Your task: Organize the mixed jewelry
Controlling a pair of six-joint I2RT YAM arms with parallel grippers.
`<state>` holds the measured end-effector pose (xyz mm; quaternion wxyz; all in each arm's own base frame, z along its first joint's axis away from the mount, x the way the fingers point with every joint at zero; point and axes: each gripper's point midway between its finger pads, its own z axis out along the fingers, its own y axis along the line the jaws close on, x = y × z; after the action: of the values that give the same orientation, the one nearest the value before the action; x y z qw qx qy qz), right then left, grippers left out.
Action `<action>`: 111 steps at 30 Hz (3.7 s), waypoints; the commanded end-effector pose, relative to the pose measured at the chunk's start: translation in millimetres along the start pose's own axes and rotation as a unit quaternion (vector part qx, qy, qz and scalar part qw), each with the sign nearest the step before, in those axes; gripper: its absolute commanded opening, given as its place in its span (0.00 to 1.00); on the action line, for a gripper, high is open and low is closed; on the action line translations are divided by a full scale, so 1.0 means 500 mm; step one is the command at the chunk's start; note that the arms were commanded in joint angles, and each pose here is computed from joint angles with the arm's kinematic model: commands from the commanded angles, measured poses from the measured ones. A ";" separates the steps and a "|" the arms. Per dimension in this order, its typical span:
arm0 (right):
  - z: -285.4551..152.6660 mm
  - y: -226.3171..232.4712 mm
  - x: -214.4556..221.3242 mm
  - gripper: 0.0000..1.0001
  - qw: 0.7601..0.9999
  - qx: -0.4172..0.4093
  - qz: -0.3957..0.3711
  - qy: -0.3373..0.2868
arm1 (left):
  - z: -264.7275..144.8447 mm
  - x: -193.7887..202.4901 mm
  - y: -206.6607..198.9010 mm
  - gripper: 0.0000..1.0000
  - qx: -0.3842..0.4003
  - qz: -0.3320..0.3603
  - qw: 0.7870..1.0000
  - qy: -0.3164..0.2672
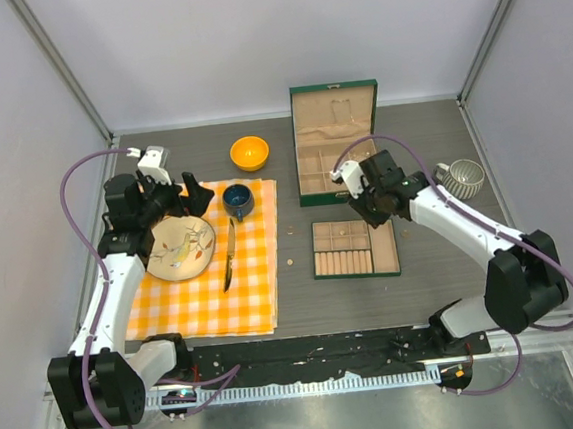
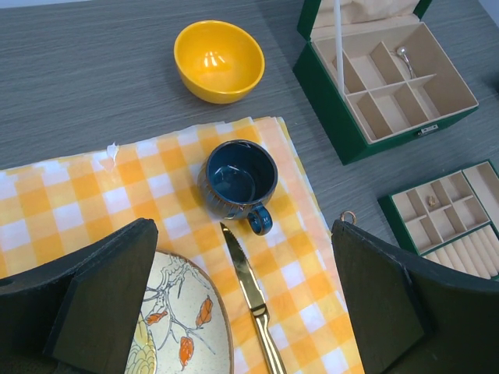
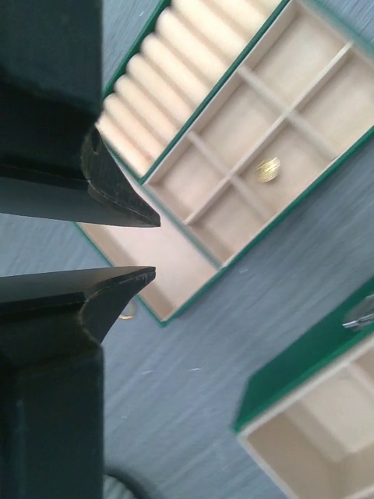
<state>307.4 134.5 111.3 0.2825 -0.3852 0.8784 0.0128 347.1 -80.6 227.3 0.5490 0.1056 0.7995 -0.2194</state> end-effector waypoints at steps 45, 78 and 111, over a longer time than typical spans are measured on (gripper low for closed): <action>-0.060 -0.109 0.193 0.33 0.988 0.083 0.126 -0.006 | 0.114 0.373 -0.345 0.92 0.202 0.304 0.885 0.291; -0.056 -0.104 0.198 0.33 0.989 0.077 0.127 -0.004 | 0.161 0.455 -0.366 0.68 0.217 0.325 0.849 0.356; -0.055 -0.103 0.205 0.32 0.989 0.077 0.128 -0.002 | 0.142 0.504 -0.361 0.30 0.234 0.320 0.826 0.401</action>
<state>264.9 21.5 82.8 0.2811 -0.2534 0.9254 -0.0192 246.1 -287.1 19.5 0.1979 0.5494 0.8001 -0.1370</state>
